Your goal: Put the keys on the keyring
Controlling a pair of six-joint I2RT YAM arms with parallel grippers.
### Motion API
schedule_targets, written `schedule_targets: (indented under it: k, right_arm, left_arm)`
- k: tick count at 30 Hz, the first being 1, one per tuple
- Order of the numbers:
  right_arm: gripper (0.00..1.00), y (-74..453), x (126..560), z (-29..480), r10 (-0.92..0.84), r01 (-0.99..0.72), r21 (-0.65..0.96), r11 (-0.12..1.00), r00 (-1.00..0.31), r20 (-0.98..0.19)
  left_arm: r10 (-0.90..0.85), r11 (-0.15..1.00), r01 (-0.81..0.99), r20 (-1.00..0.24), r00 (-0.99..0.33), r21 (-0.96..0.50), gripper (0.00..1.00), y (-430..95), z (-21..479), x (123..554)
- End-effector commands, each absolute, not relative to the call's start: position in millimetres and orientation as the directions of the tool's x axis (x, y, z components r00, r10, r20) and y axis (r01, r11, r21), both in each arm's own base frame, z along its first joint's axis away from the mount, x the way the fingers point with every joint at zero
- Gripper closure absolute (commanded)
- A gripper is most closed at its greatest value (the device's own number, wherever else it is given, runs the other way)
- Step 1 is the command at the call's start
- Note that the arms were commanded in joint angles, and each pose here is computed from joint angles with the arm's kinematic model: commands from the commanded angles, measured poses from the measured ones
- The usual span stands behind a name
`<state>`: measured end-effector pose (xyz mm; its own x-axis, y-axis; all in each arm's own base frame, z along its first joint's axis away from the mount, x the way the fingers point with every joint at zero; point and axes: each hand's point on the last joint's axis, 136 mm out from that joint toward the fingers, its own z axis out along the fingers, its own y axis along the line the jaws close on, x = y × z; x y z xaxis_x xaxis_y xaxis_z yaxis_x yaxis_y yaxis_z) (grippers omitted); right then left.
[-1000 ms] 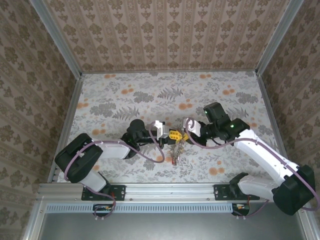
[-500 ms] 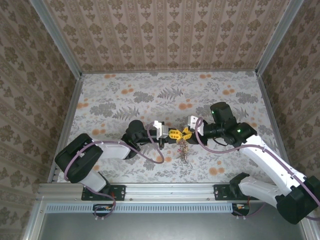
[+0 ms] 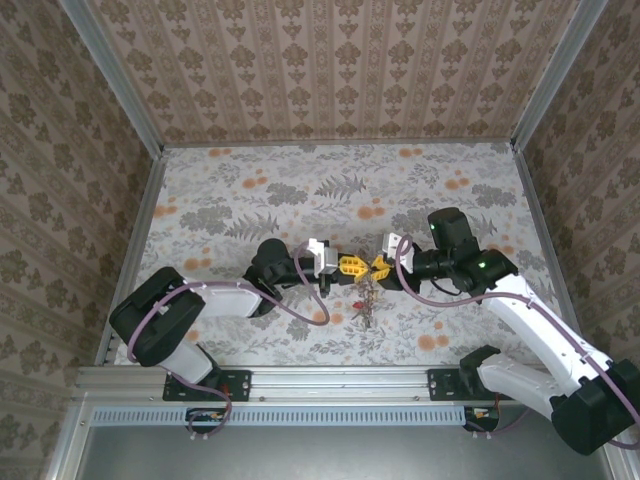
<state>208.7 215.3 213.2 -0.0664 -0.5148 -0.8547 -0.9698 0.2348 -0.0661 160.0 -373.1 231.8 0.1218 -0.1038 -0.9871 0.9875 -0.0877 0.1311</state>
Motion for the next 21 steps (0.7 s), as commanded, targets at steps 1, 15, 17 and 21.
schedule_targets:
  k: [1, 15, 17, 21]
  right_arm:
    - [0.73, 219.4, 201.8, 222.8, -0.478, -0.979, -0.067, 0.195, -0.035, -0.878]
    - [0.8, 219.9, 203.6, 229.5, -0.476, -0.977, -0.095, 0.191, -0.007, -0.879]
    - [0.81, 220.1, 202.6, 231.6, -0.472, -0.977, -0.099, 0.188, -0.002, -0.882]
    - [0.94, 220.1, 201.2, 232.6, -0.477, -0.979, -0.1, 0.177, 0.004, -0.879]
  left_arm:
    - [-0.206, -0.088, 0.974, -0.961, 0.187, 0.208, 1.0, -373.8, 271.4, 153.1]
    - [-0.214, -0.112, 0.972, -0.96, 0.178, 0.205, 1.0, -379.7, 274.6, 149.4]
    - [-0.212, -0.118, 0.973, -0.962, 0.172, 0.2, 1.0, -380.3, 273.7, 148.5]
    - [-0.213, -0.12, 0.973, -0.962, 0.169, 0.198, 1.0, -380.6, 274.2, 147.4]
